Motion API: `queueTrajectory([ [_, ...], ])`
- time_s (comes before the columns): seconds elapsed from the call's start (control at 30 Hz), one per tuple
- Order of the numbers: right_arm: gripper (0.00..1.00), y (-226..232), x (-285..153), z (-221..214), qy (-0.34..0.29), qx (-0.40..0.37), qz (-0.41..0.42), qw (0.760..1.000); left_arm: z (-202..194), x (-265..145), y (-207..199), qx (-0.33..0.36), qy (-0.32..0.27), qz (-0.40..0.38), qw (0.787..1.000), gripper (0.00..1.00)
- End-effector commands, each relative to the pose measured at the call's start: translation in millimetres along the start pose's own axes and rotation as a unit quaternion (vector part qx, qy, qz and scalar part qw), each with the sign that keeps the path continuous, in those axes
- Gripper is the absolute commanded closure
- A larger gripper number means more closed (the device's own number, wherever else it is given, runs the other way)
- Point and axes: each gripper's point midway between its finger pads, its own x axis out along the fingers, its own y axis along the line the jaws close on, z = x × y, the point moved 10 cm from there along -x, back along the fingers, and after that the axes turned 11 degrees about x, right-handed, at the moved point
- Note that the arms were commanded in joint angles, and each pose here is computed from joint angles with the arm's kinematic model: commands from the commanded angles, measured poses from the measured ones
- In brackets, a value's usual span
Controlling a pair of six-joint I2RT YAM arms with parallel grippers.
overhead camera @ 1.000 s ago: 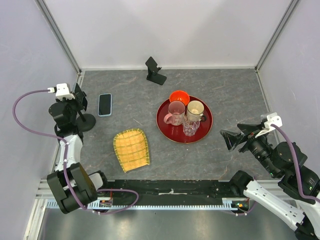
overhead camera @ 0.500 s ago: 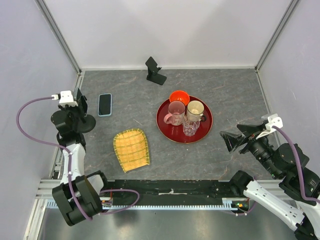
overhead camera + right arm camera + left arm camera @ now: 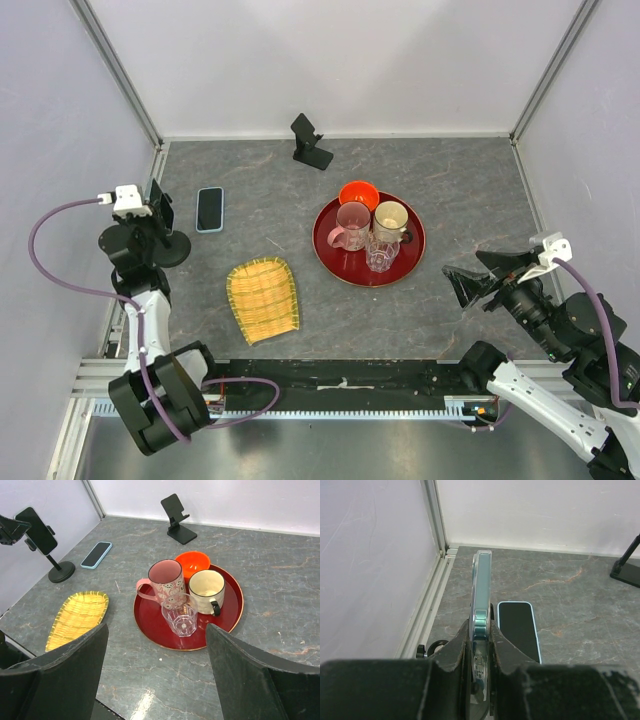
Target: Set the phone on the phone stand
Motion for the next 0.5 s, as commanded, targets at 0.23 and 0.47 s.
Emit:
queueTrajectory([
  [0.23, 0.14, 3, -7, 9, -0.022, 0.009, 0.019, 1.000, -15, 0, 0, -0.077, 0.044, -0.041, 0.995, 0.98],
  [0.47, 0.14, 4, -8, 9, -0.022, 0.013, 0.023, 0.999, -16, 0, 7, -0.114, 0.089, -0.028, 0.989, 0.98],
])
